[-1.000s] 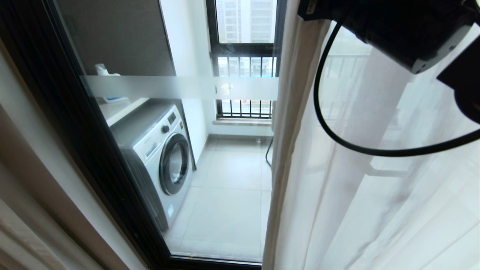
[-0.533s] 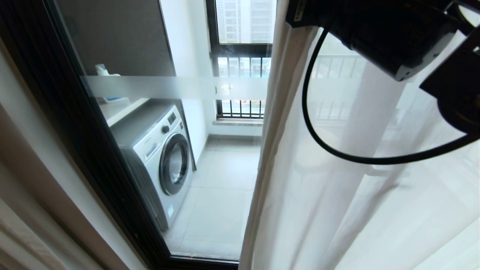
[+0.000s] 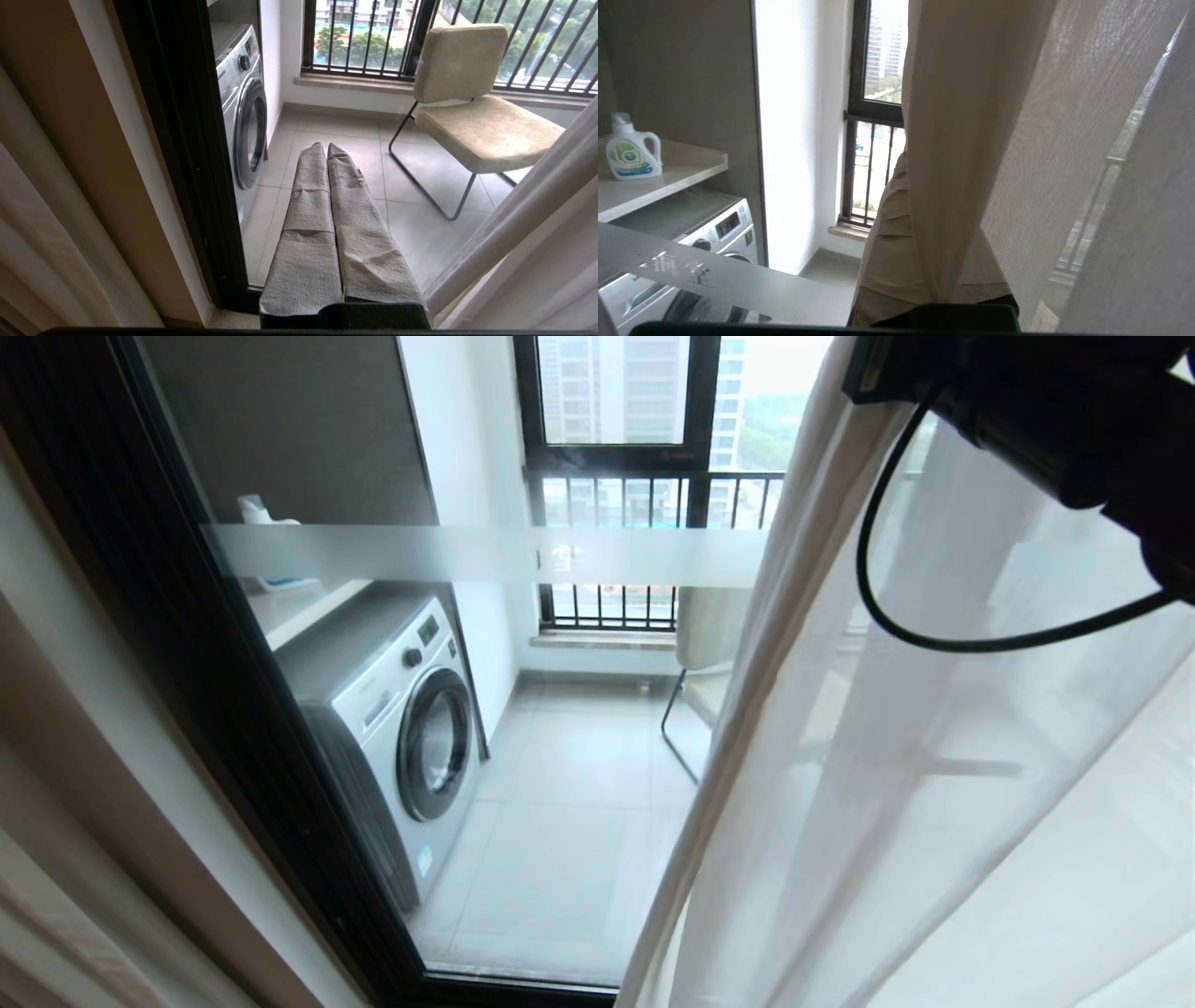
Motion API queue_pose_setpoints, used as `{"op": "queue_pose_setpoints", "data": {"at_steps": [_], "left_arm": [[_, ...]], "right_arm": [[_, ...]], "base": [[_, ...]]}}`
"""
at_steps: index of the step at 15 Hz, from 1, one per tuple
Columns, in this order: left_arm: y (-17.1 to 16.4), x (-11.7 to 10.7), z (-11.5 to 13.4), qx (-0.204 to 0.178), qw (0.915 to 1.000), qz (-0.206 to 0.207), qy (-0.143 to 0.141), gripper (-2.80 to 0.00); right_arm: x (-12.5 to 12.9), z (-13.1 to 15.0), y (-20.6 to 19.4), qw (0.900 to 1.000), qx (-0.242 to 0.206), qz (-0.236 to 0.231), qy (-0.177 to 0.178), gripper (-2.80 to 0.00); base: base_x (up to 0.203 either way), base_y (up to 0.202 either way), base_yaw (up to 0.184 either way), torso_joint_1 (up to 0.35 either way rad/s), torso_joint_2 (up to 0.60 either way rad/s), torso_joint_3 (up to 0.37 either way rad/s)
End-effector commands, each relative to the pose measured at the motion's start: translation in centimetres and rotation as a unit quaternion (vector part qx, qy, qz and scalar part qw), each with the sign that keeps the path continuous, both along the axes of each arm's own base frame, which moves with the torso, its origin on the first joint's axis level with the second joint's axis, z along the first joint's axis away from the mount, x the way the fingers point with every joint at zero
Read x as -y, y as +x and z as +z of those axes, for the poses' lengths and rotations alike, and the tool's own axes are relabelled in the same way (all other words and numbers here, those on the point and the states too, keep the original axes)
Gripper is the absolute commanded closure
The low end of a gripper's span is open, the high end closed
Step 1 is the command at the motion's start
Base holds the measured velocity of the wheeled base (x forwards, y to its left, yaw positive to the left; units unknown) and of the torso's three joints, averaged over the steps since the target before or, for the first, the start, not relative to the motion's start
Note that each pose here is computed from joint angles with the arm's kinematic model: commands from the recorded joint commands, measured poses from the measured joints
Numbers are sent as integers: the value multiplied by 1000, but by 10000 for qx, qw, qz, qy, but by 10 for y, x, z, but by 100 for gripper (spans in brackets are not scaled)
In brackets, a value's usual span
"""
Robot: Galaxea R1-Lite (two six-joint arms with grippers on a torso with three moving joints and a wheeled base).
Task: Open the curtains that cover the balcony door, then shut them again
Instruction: Close the inner curtains on both sides
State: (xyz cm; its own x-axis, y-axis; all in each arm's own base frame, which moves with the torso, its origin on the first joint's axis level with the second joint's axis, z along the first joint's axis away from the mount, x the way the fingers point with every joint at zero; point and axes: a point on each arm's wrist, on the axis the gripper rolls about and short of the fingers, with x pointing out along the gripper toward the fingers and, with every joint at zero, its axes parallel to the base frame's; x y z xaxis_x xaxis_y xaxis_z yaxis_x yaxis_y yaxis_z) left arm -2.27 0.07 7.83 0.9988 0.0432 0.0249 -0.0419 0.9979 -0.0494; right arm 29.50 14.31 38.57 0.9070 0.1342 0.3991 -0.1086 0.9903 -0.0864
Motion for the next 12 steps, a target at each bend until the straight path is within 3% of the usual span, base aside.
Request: {"op": "queue_pose_setpoints", "data": {"at_steps": [1, 5, 10, 11, 12], "left_arm": [[0, 0, 0, 6, 10000, 6, -7, 0], [0, 0, 0, 6, 10000, 6, -11, 0], [0, 0, 0, 6, 10000, 6, -3, 0], [0, 0, 0, 6, 10000, 6, -3, 0], [0, 0, 0, 6, 10000, 6, -3, 0]], "right_arm": [[29, 8, 1, 9990, 149, -414, 64, 0], [65, 4, 11, 9952, 70, -976, 36, 0], [68, 3, 13, 9947, 66, -1027, 35, 0], [68, 2, 13, 9946, 48, -1035, 28, -280], [69, 3, 12, 9945, 54, -1042, 30, -280]], "base": [[0, 0, 0, 0, 0, 0], [0, 0, 0, 0, 0, 0], [0, 0, 0, 0, 0, 0], [0, 0, 0, 0, 0, 0], [0, 0, 0, 0, 0, 0]]}}
